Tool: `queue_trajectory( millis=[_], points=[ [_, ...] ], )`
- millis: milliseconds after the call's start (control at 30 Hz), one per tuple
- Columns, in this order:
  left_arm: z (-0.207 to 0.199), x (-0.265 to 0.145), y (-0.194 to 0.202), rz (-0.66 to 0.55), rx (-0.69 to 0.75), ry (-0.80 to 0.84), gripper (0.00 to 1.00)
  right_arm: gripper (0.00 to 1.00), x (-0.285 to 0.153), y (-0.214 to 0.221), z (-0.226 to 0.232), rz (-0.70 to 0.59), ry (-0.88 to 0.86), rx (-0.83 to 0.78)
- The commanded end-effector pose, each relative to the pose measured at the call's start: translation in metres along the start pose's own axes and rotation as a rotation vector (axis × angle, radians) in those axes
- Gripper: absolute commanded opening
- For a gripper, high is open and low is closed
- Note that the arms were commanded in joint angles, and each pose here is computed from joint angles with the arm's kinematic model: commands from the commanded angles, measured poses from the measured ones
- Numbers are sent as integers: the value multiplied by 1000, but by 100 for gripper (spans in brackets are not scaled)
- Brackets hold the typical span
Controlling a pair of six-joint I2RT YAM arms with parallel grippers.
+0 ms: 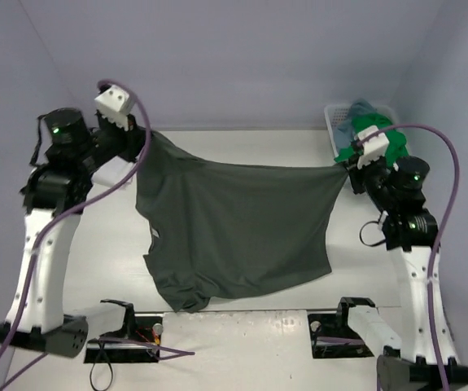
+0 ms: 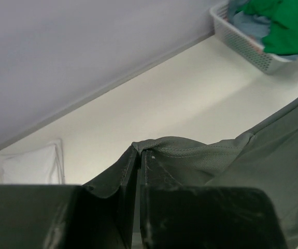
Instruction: Fold and stack the t-shirts
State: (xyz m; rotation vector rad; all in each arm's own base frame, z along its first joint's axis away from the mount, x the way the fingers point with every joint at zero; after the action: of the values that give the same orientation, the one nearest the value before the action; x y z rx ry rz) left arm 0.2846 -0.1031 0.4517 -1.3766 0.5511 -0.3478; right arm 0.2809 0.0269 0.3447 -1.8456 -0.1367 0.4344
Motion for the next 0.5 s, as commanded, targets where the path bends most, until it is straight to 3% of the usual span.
queue_trajectory(
  millis=[0, 467],
  points=[
    [31, 36, -21, -98, 64, -71, 0, 0, 35, -16, -29, -101, 81, -52],
    [108, 190, 66, 76, 55, -148, 0, 0, 200, 96, -58, 131, 18, 57]
  ],
)
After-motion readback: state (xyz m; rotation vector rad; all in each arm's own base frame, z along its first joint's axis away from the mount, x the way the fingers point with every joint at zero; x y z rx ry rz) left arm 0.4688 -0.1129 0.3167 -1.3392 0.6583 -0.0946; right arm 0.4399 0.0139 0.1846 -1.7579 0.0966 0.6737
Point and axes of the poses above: each gripper's point midway between its finger pads, its own x axis out along the fingers, its own z axis along the line the jaws close on, y = z × x, the point moved 2 cm from there along -x, back along the fingers, and after that the axes turned 2 degrees about x, right-handed, at the moved point
